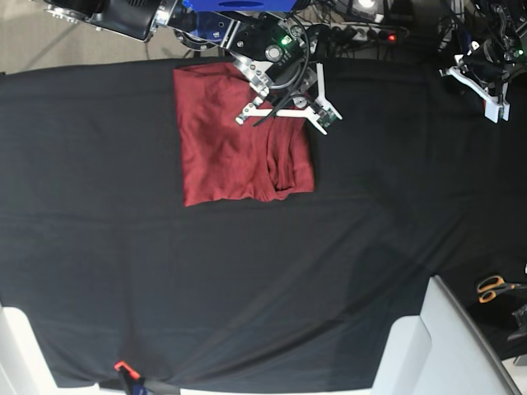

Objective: Fold the T-shirt properly
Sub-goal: 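Move the right gripper to the shirt's collar end and press it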

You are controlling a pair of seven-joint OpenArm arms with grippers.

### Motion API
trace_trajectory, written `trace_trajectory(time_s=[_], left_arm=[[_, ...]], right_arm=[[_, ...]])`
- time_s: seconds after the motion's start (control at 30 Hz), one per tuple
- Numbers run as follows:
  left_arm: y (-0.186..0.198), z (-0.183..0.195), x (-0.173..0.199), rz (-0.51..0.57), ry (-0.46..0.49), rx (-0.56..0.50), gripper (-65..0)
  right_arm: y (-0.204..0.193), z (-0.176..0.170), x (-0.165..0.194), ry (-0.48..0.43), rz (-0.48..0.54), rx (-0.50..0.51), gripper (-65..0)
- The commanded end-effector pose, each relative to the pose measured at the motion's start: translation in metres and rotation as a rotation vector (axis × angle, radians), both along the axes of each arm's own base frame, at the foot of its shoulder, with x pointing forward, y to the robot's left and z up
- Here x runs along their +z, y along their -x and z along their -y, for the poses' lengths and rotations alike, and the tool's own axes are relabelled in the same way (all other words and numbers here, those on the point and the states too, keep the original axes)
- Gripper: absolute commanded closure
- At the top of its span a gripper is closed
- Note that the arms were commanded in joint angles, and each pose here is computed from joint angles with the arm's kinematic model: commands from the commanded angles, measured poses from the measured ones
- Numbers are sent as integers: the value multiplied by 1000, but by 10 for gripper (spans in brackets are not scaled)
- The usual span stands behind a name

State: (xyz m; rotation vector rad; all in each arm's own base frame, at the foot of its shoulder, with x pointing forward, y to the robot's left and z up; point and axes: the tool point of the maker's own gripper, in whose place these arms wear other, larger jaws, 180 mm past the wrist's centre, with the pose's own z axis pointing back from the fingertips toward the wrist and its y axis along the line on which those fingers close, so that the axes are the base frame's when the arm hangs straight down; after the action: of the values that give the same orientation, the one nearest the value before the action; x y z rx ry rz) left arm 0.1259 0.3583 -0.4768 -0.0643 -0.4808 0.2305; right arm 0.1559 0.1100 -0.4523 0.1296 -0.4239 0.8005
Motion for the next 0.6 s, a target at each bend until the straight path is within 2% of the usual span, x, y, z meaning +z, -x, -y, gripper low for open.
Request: trace_trajectory(time_s=[0.0,0.2,0.37,0.57], left_arm=[[-7,-9,10,28,-22,-5,0],[-7,-9,10,28,-22,-5,0],[-13,-9,11,41,-21,-4,0],[-11,-9,7,30,-12,5,0]], right_arm=[[-6,-8,9,-31,24,1,-20],[1,-2,7,0,-10,3,-2],[3,-1,16,-29,-2,3,-2],[9,4,17,-8,-37,1,-2]])
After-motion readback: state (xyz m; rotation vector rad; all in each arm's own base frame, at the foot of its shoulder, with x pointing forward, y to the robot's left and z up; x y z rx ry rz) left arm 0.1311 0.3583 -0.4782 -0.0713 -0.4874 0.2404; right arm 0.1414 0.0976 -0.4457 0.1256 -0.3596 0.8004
